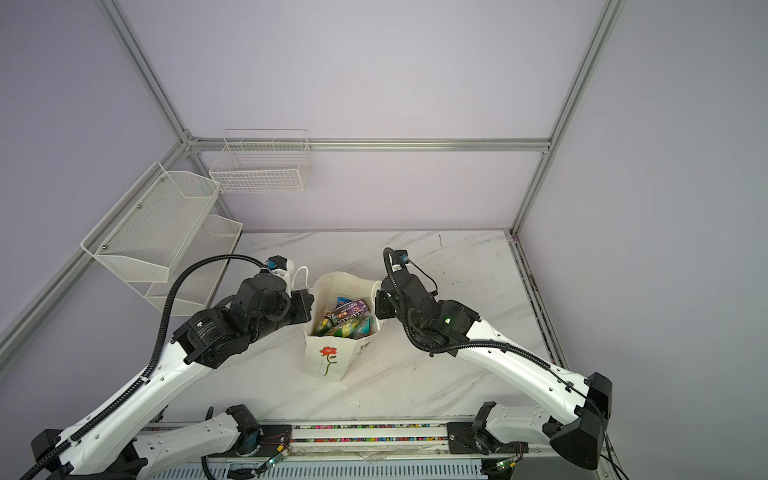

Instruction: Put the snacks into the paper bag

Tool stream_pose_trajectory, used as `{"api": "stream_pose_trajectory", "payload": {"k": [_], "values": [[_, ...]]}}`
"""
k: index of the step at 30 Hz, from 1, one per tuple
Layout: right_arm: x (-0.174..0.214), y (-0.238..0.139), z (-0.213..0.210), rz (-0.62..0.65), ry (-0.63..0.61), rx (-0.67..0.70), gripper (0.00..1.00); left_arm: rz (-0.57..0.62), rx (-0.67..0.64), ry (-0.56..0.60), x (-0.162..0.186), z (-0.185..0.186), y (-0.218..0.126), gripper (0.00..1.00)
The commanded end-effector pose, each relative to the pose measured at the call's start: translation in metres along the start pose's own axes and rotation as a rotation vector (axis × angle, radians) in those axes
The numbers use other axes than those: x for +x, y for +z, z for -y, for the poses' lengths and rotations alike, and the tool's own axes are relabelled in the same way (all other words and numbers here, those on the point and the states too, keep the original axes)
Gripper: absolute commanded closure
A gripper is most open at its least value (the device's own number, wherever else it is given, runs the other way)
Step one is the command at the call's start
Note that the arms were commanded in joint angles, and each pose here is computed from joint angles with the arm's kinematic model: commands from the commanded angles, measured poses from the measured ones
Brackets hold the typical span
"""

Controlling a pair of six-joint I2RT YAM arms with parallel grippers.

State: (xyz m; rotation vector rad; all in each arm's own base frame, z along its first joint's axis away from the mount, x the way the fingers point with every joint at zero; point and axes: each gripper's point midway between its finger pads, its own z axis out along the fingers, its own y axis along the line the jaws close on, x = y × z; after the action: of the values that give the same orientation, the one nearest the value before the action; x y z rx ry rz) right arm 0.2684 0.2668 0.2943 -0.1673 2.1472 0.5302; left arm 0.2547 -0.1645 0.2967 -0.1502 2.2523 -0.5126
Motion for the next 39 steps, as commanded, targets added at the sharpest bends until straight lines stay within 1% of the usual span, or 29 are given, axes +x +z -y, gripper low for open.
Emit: {"api": "stream_pose_trajectory", "payload": {"k": [1,8,15,29,39], "values": [[-0.019,-0.01,-0.004,0.04,-0.001,-0.015,1.0,0.075,0.044,-0.027,-0.018,0.009,-0.009,1.0],[-0.046,-0.021,-0.013,0.101,-0.012,-0.026,1.0,0.081,0.051,-0.025,-0.023,0.013,-0.01,1.0],[-0.064,-0.026,-0.018,0.141,-0.026,-0.02,1.0,0.078,0.066,-0.025,-0.028,0.021,-0.008,1.0],[-0.086,-0.027,-0.011,0.176,-0.038,0.016,1.0,0.093,0.101,-0.025,-0.041,0.038,-0.002,1.0],[-0.102,-0.03,-0.001,0.209,-0.038,0.05,1.0,0.108,0.135,-0.027,-0.052,0.051,-0.005,1.0]]}}
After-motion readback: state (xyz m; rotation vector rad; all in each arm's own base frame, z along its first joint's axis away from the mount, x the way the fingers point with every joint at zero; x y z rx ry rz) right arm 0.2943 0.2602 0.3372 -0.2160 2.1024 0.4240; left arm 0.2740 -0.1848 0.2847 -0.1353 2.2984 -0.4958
